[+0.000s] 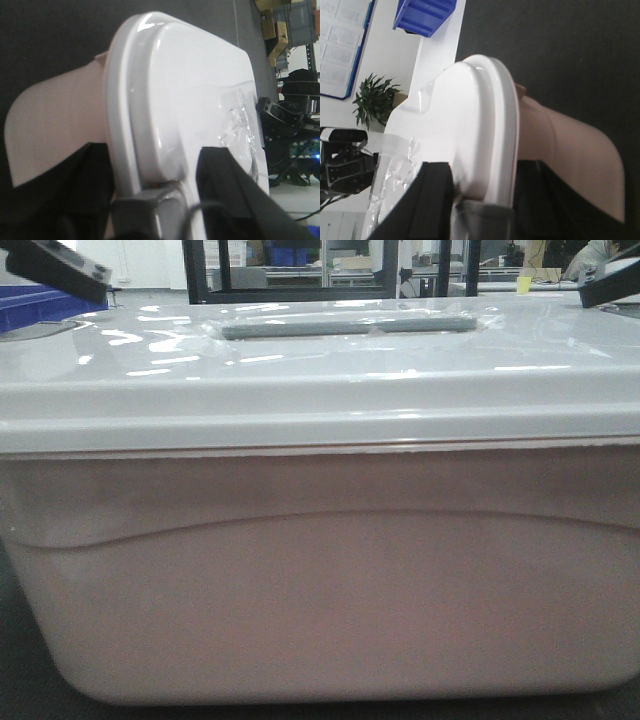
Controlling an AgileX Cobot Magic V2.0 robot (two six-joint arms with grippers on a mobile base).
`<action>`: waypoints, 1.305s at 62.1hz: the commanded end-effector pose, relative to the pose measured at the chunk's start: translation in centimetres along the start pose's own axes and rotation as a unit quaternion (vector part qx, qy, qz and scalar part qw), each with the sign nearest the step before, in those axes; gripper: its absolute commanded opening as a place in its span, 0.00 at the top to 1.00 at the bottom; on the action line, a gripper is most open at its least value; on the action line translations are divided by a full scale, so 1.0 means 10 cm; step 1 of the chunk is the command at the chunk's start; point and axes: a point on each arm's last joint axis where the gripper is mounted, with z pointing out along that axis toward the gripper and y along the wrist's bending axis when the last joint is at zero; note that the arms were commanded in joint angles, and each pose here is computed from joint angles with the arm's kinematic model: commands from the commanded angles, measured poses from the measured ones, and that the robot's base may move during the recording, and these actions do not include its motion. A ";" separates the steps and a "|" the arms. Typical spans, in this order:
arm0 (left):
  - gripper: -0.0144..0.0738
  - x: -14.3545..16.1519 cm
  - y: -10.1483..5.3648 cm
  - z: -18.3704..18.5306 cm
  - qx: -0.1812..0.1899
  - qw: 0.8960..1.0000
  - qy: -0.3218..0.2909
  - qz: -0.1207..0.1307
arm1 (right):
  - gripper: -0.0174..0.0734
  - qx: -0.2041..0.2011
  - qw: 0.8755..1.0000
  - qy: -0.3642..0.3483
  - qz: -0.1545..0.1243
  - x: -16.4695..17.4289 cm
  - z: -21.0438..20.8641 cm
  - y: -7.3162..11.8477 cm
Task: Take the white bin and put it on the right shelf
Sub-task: 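Lift the pink bin off the table with both grippers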
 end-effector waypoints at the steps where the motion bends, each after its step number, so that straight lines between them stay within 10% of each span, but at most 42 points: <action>1: 0.72 -0.04 -0.31 -0.04 0.110 0.994 -0.014 -0.005 | 0.58 -0.096 0.995 0.020 -0.011 0.02 -0.04 0.24; 13: 0.99 -0.06 -0.40 -0.06 0.155 0.988 -0.020 -0.013 | 0.73 -0.125 0.992 0.004 -0.003 -0.01 -0.05 0.31; 33: 0.98 -0.15 -0.50 -0.11 0.197 0.979 -0.054 -0.022 | 0.74 -0.187 0.981 -0.053 0.003 -0.07 -0.14 0.50; 81: 0.98 -0.42 -1.62 -0.22 0.268 0.952 -0.057 0.139 | 0.74 -0.299 0.942 -0.083 -0.129 -0.13 -0.49 1.74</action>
